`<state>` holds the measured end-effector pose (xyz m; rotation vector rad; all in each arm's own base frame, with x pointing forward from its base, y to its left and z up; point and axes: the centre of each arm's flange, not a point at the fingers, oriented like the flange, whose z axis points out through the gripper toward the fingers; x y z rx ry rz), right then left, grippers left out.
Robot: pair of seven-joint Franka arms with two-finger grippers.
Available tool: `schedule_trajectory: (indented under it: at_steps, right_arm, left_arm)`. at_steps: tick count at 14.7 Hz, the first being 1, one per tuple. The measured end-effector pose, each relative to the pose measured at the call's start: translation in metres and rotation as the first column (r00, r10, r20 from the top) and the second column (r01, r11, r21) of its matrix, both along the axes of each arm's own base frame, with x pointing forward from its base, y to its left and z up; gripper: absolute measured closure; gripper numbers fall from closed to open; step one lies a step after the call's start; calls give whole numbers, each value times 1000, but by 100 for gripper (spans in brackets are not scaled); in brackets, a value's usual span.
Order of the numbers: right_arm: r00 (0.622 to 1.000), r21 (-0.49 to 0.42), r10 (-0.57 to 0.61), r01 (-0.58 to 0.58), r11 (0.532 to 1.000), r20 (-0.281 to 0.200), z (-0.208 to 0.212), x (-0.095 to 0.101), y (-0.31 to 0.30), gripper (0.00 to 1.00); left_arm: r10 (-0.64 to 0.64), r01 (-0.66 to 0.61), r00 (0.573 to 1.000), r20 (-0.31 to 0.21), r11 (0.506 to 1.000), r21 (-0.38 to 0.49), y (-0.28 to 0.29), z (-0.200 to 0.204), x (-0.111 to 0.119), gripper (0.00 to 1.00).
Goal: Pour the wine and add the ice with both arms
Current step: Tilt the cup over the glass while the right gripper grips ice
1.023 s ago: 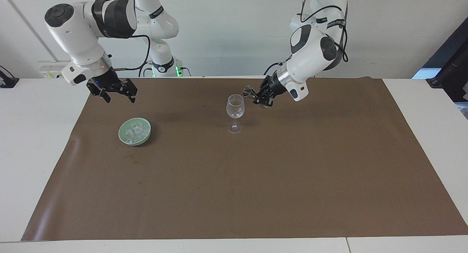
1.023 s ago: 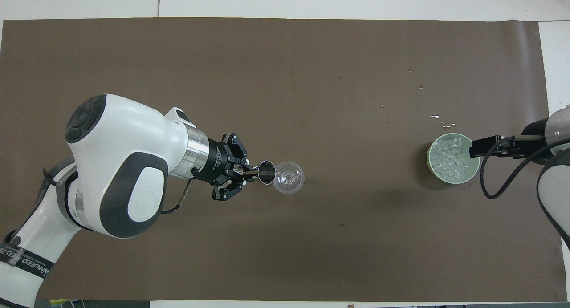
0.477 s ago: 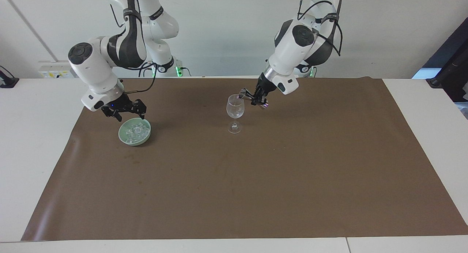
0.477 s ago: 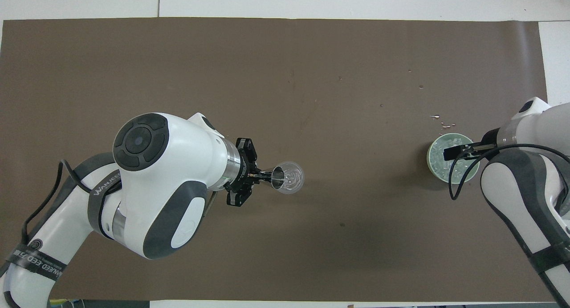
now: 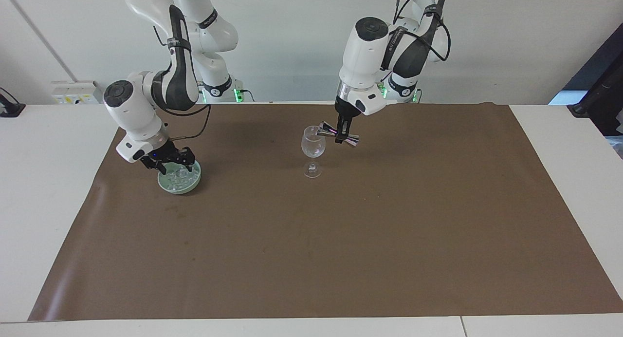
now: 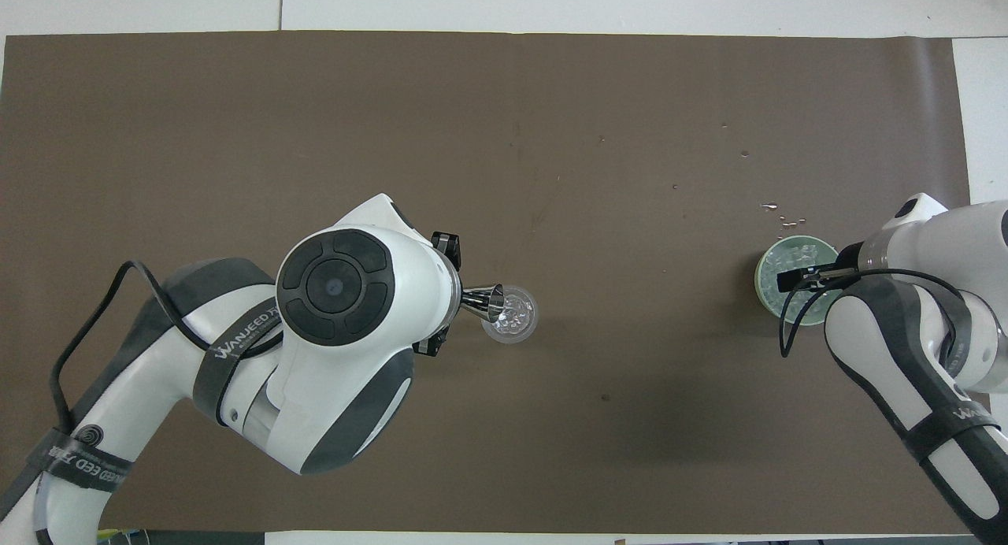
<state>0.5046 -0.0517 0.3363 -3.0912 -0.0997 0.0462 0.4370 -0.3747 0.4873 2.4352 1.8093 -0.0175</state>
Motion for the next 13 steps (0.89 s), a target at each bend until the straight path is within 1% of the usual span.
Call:
schedule_trajectory:
  at_steps: [1, 2, 3, 4, 5, 6, 8, 10, 13]
  right_arm:
    - [1000, 0, 1, -1, 1000, -5, -3, 0, 0, 15]
    - [1000, -1, 1, -1, 1000, -6, -5, 0, 0, 16]
    - [1000, -1, 1, -1, 1000, -8, -7, 1, 0, 20]
    - [1000, -1, 1, -1, 1000, -9, -8, 0, 0, 20]
    - [1000, -1, 2, -2, 1000, -10, -8, 0, 0, 24]
    - [1000, -1, 2, -2, 1000, -11, -9, 0, 1, 24]
    - [1000, 0, 3, -3, 1000, -14, -10, -1, 1, 33]
    - [1000, 0, 5, -5, 1000, -15, -10, -1, 2, 34]
    - [1000, 0, 7, -7, 1000, -17, -12, -2, 3, 37]
  left_arm:
    - [-16, 16, 1000, 10, 1000, 14, -5, -1, -3, 79]
    - [-30, 29, 999, 21, 999, 30, -9, -1, -7, 79]
    - [-42, 40, 999, 35, 998, 48, -13, -2, -10, 79]
    - [-59, 56, 997, 53, 996, 70, -16, -2, -13, 79]
    - [-78, 71, 995, 67, 993, 92, -21, -2, -18, 79]
    - [-96, 87, 993, 75, 989, 120, -24, -3, -22, 79]
    - [-132, 116, 987, 86, 978, 171, -30, -4, -31, 79]
    - [-136, 112, 985, 106, 973, 200, -34, -2, -36, 79]
    - [-106, 67, 981, 161, 970, 233, -40, 1, -40, 79]
